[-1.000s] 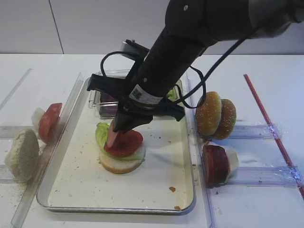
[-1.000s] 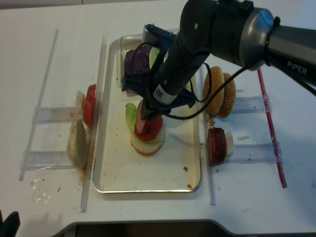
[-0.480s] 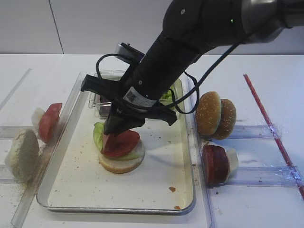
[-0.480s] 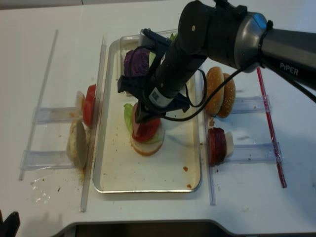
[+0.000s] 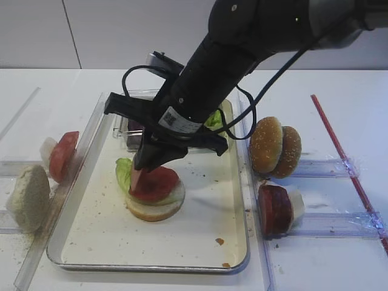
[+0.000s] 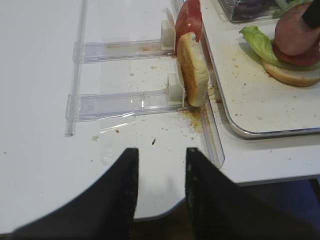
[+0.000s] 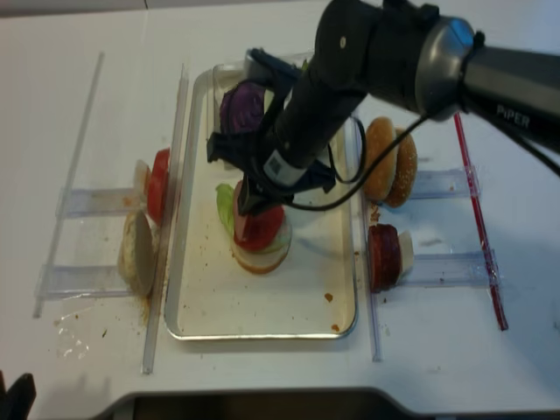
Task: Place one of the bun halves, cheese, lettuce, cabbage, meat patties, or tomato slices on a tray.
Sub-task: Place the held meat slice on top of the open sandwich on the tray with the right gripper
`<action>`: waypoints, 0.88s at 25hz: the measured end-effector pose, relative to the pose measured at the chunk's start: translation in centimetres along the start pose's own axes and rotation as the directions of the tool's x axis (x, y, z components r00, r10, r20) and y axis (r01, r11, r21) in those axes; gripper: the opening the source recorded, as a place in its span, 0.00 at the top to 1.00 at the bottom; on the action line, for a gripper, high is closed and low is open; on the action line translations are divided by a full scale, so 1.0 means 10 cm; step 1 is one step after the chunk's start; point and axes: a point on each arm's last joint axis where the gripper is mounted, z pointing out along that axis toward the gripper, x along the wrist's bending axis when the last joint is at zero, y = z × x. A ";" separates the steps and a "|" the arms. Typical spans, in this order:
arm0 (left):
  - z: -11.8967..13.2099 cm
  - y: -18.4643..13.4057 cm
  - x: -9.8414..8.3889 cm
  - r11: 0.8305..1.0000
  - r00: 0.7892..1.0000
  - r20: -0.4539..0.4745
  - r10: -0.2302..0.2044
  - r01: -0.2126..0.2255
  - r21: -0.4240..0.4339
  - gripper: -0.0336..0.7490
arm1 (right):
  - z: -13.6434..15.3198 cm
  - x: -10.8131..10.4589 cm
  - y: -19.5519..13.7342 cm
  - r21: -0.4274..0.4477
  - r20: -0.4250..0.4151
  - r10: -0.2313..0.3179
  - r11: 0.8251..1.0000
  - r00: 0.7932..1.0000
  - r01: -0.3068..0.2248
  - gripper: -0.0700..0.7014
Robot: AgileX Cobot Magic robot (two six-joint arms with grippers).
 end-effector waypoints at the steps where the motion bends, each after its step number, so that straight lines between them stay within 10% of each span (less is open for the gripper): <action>1: 0.00 0.00 0.00 1.000 1.000 0.000 0.000 0.000 0.000 0.67 | -0.02 -0.02 0.01 0.004 0.001 0.005 1.000 1.000 -0.005 0.77; 22: 0.00 0.00 0.00 1.000 1.000 0.000 0.000 0.000 0.000 0.67 | -0.02 -0.03 0.07 0.007 -0.054 0.008 1.000 0.998 -0.007 0.77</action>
